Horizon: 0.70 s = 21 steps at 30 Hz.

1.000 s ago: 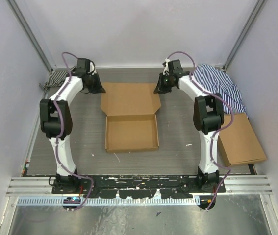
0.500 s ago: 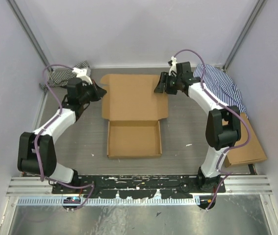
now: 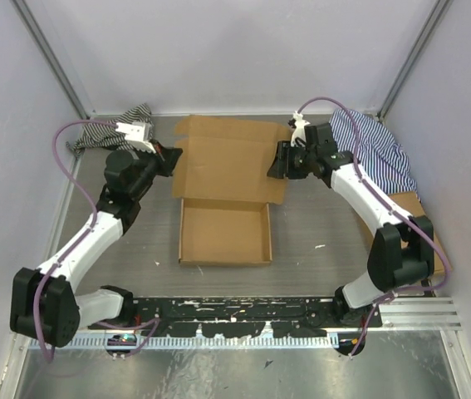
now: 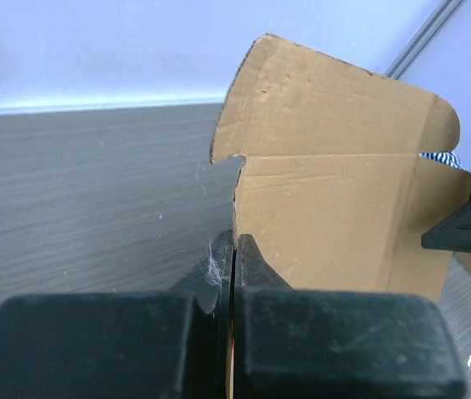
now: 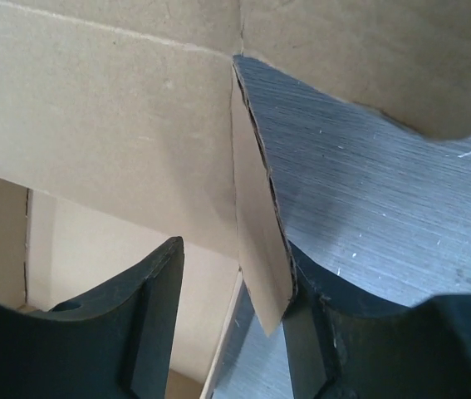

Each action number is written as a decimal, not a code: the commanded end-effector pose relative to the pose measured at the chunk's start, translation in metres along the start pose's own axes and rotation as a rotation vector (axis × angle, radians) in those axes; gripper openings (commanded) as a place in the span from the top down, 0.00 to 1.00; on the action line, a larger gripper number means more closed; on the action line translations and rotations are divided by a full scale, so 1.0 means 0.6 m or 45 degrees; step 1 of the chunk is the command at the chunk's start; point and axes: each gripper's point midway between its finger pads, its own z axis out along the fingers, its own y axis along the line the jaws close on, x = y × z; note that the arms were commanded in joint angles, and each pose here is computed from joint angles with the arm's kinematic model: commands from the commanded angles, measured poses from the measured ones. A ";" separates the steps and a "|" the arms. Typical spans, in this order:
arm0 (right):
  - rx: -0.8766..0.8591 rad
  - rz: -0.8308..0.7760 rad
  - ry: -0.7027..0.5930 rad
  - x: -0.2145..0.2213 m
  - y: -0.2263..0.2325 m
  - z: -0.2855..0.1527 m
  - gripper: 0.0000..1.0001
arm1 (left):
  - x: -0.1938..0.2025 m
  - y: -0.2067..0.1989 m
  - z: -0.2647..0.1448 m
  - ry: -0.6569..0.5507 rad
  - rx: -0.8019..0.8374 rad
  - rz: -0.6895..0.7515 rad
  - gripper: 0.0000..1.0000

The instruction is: Fold the paper box

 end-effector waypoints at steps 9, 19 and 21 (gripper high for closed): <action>0.081 -0.134 -0.124 -0.012 0.042 -0.066 0.50 | -0.013 -0.033 -0.034 -0.070 0.000 0.129 1.00; 0.404 -0.121 -0.173 -0.003 0.019 -0.042 0.95 | 0.019 -0.032 -0.035 -0.008 -0.082 0.175 1.00; 0.448 -0.128 -0.217 -0.008 0.019 -0.040 0.99 | 0.020 -0.033 -0.034 -0.001 -0.105 0.200 1.00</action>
